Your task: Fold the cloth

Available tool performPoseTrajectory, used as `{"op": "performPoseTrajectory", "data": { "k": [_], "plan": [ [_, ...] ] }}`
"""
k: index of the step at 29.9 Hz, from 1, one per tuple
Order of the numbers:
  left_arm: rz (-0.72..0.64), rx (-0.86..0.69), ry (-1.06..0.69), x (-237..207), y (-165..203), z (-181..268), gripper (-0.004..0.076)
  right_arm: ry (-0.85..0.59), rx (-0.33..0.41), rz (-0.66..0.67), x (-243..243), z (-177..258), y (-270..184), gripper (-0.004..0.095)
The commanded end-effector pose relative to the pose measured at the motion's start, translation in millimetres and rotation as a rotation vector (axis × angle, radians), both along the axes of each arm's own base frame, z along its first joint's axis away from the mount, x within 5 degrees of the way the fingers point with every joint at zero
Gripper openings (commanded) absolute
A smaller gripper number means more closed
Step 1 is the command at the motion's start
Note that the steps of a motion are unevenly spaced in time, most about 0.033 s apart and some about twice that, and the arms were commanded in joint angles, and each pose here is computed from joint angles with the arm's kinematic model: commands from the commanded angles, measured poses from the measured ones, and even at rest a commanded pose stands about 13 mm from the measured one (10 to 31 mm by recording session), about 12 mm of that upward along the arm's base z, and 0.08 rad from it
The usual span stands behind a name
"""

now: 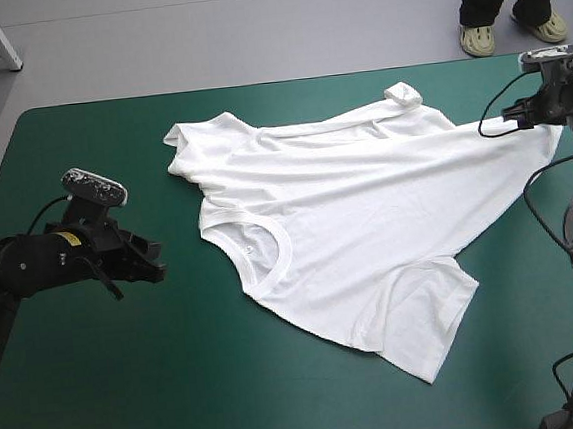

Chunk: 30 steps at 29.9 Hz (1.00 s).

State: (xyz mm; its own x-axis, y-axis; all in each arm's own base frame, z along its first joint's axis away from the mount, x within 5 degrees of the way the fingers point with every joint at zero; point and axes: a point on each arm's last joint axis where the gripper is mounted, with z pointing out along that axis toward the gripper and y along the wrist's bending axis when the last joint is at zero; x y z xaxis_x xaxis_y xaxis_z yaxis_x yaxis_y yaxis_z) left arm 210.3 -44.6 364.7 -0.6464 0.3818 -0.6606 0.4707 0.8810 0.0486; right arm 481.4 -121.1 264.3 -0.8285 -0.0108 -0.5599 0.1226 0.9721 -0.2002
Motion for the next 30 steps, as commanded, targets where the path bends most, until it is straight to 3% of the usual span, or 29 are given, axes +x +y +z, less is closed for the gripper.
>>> {"op": "performPoseTrajectory", "data": {
  "k": [1,5,9,11,15,22,30],
  "plan": [
    [0.03,-0.045,-0.129,11,-2,13,0.0378,-0.247,0.014,0.013,-20,93,8,0.0709],
    [0.053,-0.07,-0.123,32,-5,2,0.0378,-0.389,0.147,0.12,-48,154,32,0.0613],
    [0.074,-0.102,-0.113,58,-10,-15,0.0378,-0.48,0.354,0.277,-83,202,65,0.0549],
    [0.09,-0.103,-0.123,72,-10,-24,0.0378,-0.484,0.396,0.358,-100,217,83,0.0518],
    [0.12,-0.124,-0.085,95,-13,-46,0.0379,-0.426,0.363,0.502,-125,232,123,0.0485],
    [0.135,-0.195,0.027,139,-23,-75,0.039,-0.326,0.196,0.64,-148,232,195,0.0486],
    [0.121,-0.226,0.144,171,-32,-100,0.039,-0.234,0.216,0.725,-156,211,236,0.0486]
  ]
}}
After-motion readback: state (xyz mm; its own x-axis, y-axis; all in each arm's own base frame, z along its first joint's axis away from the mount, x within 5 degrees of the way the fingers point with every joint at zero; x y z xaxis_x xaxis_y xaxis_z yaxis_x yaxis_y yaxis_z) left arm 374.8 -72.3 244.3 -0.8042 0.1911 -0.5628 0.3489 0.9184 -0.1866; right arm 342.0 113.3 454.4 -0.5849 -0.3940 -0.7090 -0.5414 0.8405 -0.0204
